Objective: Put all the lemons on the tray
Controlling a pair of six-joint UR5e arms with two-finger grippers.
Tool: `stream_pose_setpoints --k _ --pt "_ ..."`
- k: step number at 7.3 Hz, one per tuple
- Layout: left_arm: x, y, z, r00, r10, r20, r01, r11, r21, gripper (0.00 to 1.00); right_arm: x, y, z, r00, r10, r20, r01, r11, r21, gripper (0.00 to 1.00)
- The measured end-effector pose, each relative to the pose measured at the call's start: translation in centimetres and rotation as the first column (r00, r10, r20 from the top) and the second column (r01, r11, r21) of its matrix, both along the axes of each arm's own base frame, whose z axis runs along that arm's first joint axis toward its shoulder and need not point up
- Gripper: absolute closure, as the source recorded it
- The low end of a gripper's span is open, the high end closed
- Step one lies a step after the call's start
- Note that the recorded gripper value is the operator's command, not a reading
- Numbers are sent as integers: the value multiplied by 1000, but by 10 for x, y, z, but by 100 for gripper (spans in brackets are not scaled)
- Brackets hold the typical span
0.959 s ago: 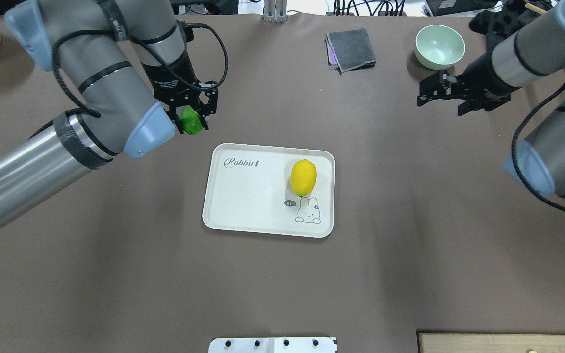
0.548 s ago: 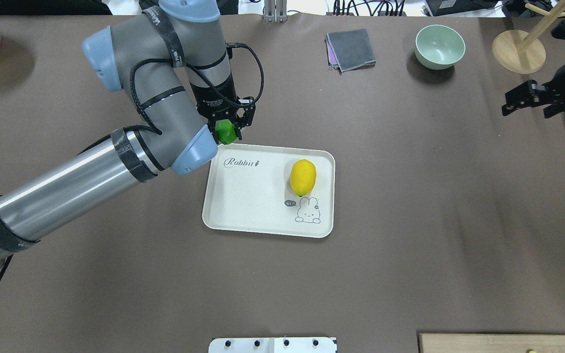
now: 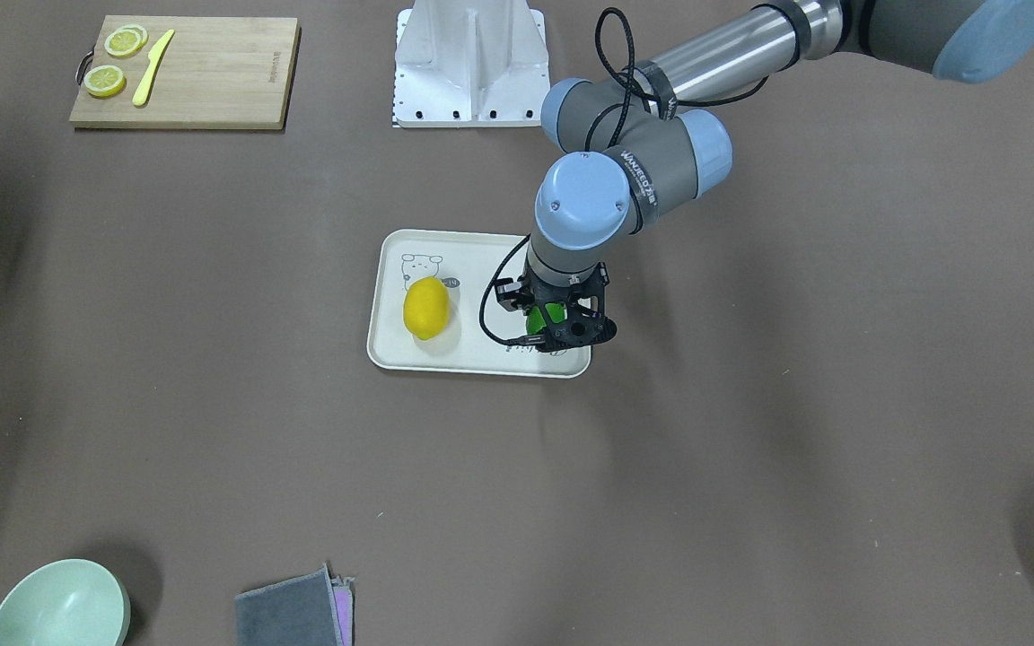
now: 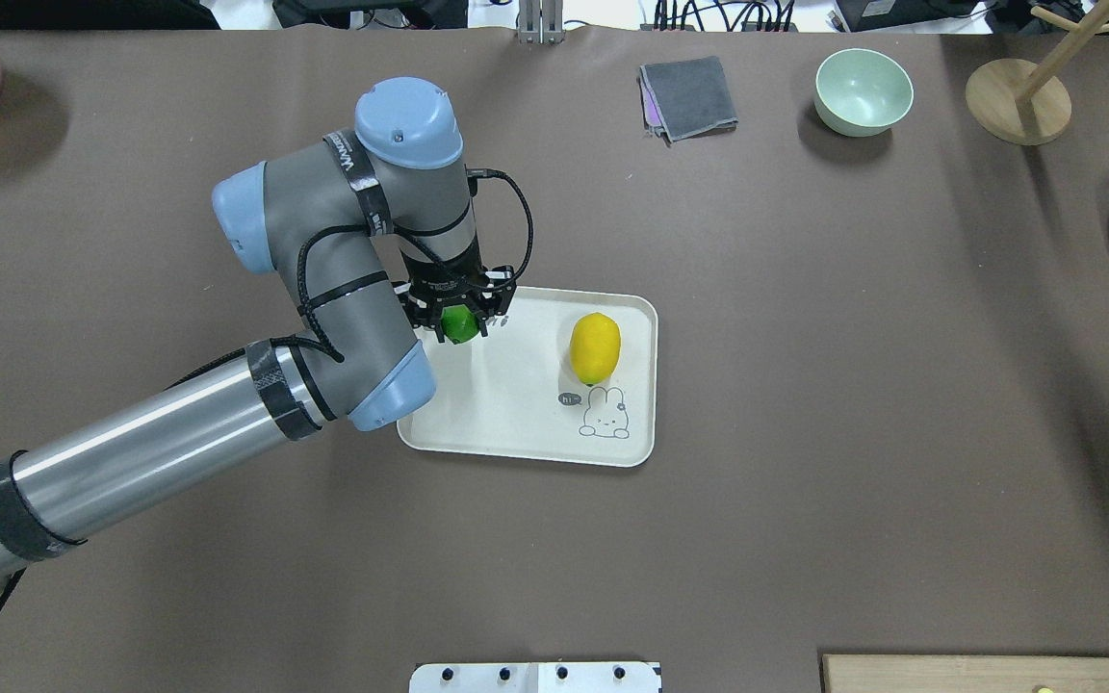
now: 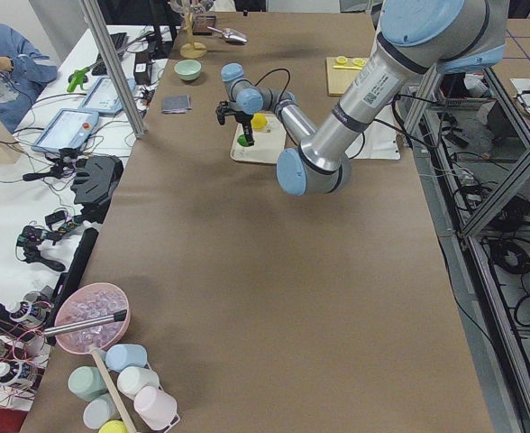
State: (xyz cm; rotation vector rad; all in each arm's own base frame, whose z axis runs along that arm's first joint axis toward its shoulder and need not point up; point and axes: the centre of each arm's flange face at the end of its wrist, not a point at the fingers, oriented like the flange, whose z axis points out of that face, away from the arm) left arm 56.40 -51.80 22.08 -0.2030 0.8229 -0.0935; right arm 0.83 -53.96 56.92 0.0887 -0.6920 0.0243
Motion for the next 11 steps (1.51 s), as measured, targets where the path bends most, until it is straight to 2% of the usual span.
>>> stream_pose_setpoints --k 1,2,4,5,7,9,11 --pt "5 6 8 1000 0 -3 0 1000 -4 20 16 5 20 1000 17 -7 -17 999 -37 0" --pt "7 8 13 1000 0 -3 -1 1000 -6 2 31 13 41 999 38 -10 -39 996 -75 0" --pt "5 10 14 1000 1 -7 -1 1000 -5 2 54 40 73 997 81 -12 -82 988 -133 0" --pt "-4 6 8 1000 -7 -10 7 1000 -6 2 60 47 79 996 94 -9 -94 985 -146 0" --pt "-65 -7 0 1000 -17 -14 16 1000 -13 2 63 51 82 994 108 -14 -109 982 -155 0" --pt "-160 -10 51 998 65 20 -66 994 83 2 64 51 80 994 112 -16 -113 982 -154 0" --pt "-246 -3 143 985 154 79 -165 975 152 2 64 51 78 994 113 -13 -113 982 -150 0"
